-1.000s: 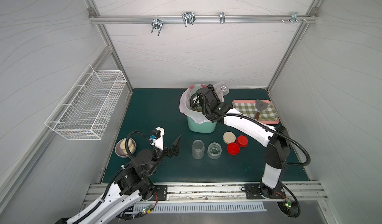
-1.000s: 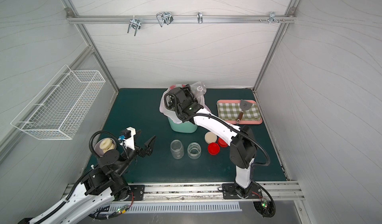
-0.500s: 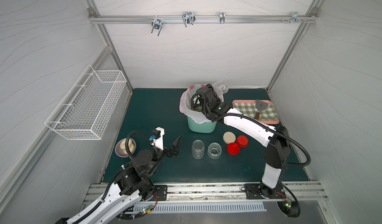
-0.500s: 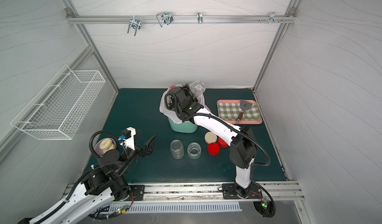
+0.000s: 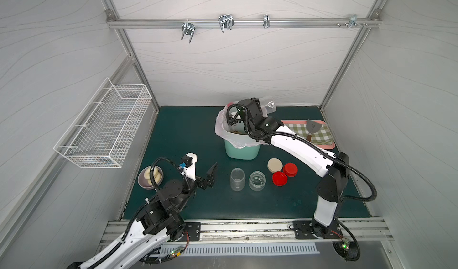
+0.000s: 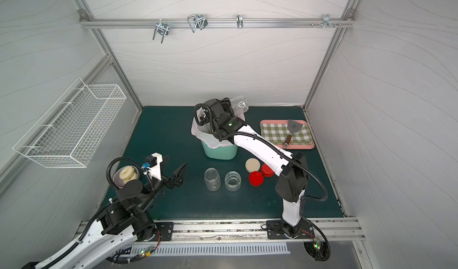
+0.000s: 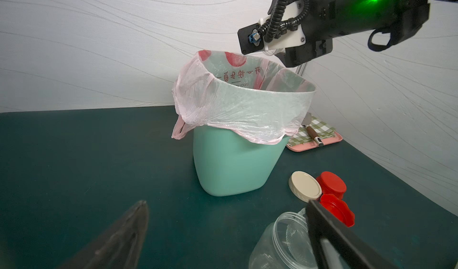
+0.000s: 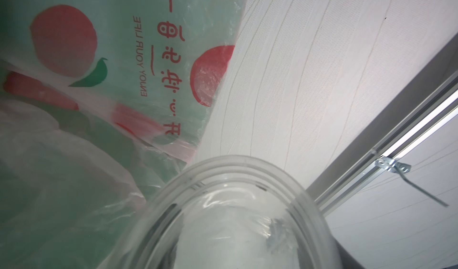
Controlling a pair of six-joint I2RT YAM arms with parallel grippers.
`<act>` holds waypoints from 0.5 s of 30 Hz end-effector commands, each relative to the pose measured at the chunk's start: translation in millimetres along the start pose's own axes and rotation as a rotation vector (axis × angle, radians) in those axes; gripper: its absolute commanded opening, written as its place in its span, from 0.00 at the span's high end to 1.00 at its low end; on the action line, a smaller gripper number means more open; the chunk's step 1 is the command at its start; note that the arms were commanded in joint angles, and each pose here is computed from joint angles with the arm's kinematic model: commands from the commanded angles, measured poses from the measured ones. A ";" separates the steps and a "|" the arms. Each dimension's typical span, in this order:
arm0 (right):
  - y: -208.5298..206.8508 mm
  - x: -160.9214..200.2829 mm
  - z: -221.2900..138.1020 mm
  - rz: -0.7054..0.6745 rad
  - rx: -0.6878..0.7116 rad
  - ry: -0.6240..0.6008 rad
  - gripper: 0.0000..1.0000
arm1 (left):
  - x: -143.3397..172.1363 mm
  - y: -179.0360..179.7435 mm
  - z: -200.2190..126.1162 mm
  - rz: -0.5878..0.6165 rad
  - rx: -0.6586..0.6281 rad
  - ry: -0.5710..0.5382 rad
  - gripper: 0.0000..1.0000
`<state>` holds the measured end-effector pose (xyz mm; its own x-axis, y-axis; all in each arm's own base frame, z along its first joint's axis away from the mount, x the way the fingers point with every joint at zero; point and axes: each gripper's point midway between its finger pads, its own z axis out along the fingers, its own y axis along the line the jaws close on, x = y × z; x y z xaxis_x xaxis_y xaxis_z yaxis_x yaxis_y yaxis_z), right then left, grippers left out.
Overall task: Empty moldy peanuts from jars
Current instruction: Pour the moldy peanuts from the jar into the trash bin.
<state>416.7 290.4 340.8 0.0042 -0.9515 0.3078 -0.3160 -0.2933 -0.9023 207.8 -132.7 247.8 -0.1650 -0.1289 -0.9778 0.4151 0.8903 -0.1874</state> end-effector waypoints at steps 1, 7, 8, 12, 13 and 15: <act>-15.1 17.4 -12.9 0.233 -0.025 -0.026 1.00 | -13.6 -0.9 -2.3 -0.008 0.003 -0.042 0.00; -15.3 33.0 -25.9 0.473 -0.072 -0.069 1.00 | -12.1 -2.1 -0.3 -0.011 0.007 -0.036 0.00; -14.0 34.6 -28.2 0.506 -0.086 -0.080 1.00 | -12.3 -2.3 0.2 -0.011 0.006 -0.036 0.00; -9.6 39.6 -39.2 0.630 -0.143 -0.134 1.00 | -10.9 -3.5 2.6 -0.012 0.008 -0.029 0.00; -8.7 40.8 -40.7 0.652 -0.152 -0.141 1.00 | -10.6 -3.9 3.1 -0.012 0.010 -0.027 0.00; -8.1 44.3 -45.4 0.701 -0.165 -0.162 1.00 | -9.5 -4.6 4.0 -0.013 0.012 -0.023 0.00</act>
<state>392.8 263.8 362.9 -0.0956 -0.9692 -0.2270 -0.4094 0.2461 -0.8785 210.2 -136.1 241.7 -0.1844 -0.1096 -0.9767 0.4145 0.8924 -0.1784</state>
